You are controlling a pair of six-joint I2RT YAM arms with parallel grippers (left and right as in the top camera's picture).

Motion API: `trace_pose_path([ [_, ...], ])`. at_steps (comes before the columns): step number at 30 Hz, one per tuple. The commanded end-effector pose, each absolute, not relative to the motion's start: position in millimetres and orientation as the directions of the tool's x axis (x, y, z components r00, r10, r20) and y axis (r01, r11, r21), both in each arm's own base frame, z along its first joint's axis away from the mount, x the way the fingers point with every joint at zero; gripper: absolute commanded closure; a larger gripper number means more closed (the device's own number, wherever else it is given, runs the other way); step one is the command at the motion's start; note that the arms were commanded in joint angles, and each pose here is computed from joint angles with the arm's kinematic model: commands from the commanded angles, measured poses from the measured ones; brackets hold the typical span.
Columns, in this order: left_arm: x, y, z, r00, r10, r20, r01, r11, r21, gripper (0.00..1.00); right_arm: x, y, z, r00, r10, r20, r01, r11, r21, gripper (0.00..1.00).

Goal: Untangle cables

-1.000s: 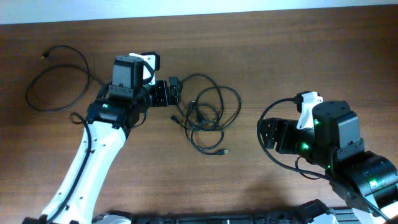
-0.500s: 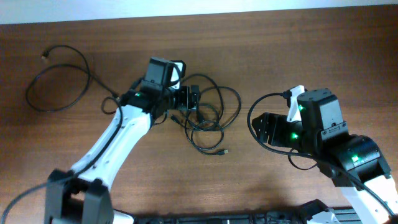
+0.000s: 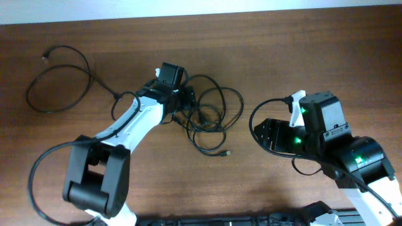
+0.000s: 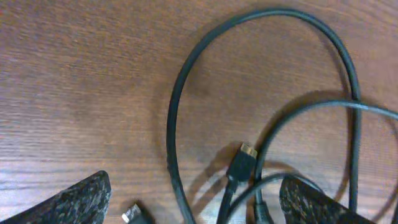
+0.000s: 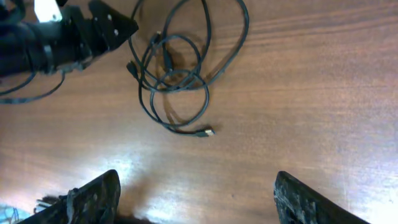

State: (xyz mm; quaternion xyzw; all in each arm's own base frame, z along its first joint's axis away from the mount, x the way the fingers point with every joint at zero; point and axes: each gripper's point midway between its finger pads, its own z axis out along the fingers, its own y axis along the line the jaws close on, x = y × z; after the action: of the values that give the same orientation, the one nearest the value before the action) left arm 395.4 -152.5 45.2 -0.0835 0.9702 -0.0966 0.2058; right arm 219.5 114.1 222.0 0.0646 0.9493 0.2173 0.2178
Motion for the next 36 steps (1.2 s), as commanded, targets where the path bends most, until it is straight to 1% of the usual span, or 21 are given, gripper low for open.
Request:
trace_pose_path([
  [1,398.5,-150.6,30.2,-0.897,-0.249,-0.365,-0.177,0.959,-0.22,0.16,217.0,113.6,223.9,-0.898,0.222,-0.38,0.033,0.895,0.446,0.23],
  [2,400.6,-151.5,26.6,-0.896,-0.25,-0.366,-0.177,0.959,-0.221,0.23,216.4,113.6,223.6,-0.899,0.221,-0.377,0.033,0.895,0.445,0.23],
  [5,403.6,-152.5,20.4,-0.896,-0.25,-0.368,-0.177,0.959,-0.222,0.26,215.1,113.2,222.7,-0.902,0.221,-0.372,0.036,0.896,0.443,0.23],
  [8,402.8,-152.3,11.8,-0.901,-0.248,-0.355,-0.18,0.96,-0.214,0.35,213.1,112.4,221.3,-0.905,0.22,-0.363,0.042,0.897,0.44,0.23],
  [11,401.4,-151.7,2.4,-0.908,-0.245,-0.341,-0.184,0.962,-0.203,0.39,211.5,111.9,220.3,-0.908,0.219,-0.357,0.045,0.898,0.437,0.23],
  [12,400.8,-151.6,-0.5,-0.91,-0.245,-0.336,-0.185,0.962,-0.201,0.43,211.2,111.9,220.1,-0.909,0.219,-0.356,0.045,0.898,0.437,0.23],
  [14,399.4,-150.9,-6.4,-0.914,-0.243,-0.326,-0.188,0.963,-0.193,0.63,210.8,111.6,219.8,-0.909,0.219,-0.354,0.046,0.899,0.436,0.23],
  [15,399.5,-150.3,-7.7,-0.914,-0.243,-0.325,-0.188,0.964,-0.19,0.75,210.8,111.6,219.8,-0.909,0.219,-0.354,0.046,0.899,0.436,0.23],
  [18,408.6,-142.9,-3.4,-0.895,-0.25,-0.368,-0.202,0.965,-0.165,1.0,210.9,111.7,219.8,-0.909,0.219,-0.355,0.046,0.899,0.436,0.23],
  [20,415.6,-141.4,5.7,-0.898,-0.204,-0.39,-0.155,0.976,-0.153,1.0,210.9,111.6,219.7,-0.909,0.219,-0.354,0.046,0.899,0.436,0.23],
  [23,422.8,-138.6,40.0,-0.896,-0.167,-0.411,-0.118,0.983,-0.141,1.0,213.0,108.6,218.9,-0.905,0.222,-0.363,0.054,0.906,0.421,0.23],
  [26,431.8,-141.6,102.4,-0.867,-0.154,-0.474,-0.086,0.983,-0.162,1.0,217.8,104.3,215.0,-0.902,0.227,-0.368,0.071,0.917,0.393,0.23],
  [29,431.6,-146.9,171.3,-0.818,-0.173,-0.549,-0.05,0.972,-0.231,1.0,222.9,104.8,211.6,-0.903,0.227,-0.364,0.077,0.92,0.385,0.23],
  [32,420.5,-158.3,238.5,-0.75,-0.195,-0.632,0.038,0.941,-0.336,1.0,235.6,109.1,210.6,-0.897,0.23,-0.378,0.07,0.917,0.392,0.22],
  [35,405.1,-160.3,285.0,-0.681,-0.211,-0.702,0.093,0.925,-0.368,1.0,249.1,116.1,209.3,-0.893,0.23,-0.387,0.057,0.911,0.409,0.21],
  [36,402.0,-160.4,296.4,-0.66,-0.217,-0.719,0.106,0.921,-0.375,1.0,251.9,119.5,208.8,-0.895,0.228,-0.384,0.05,0.906,0.42,0.19],
])
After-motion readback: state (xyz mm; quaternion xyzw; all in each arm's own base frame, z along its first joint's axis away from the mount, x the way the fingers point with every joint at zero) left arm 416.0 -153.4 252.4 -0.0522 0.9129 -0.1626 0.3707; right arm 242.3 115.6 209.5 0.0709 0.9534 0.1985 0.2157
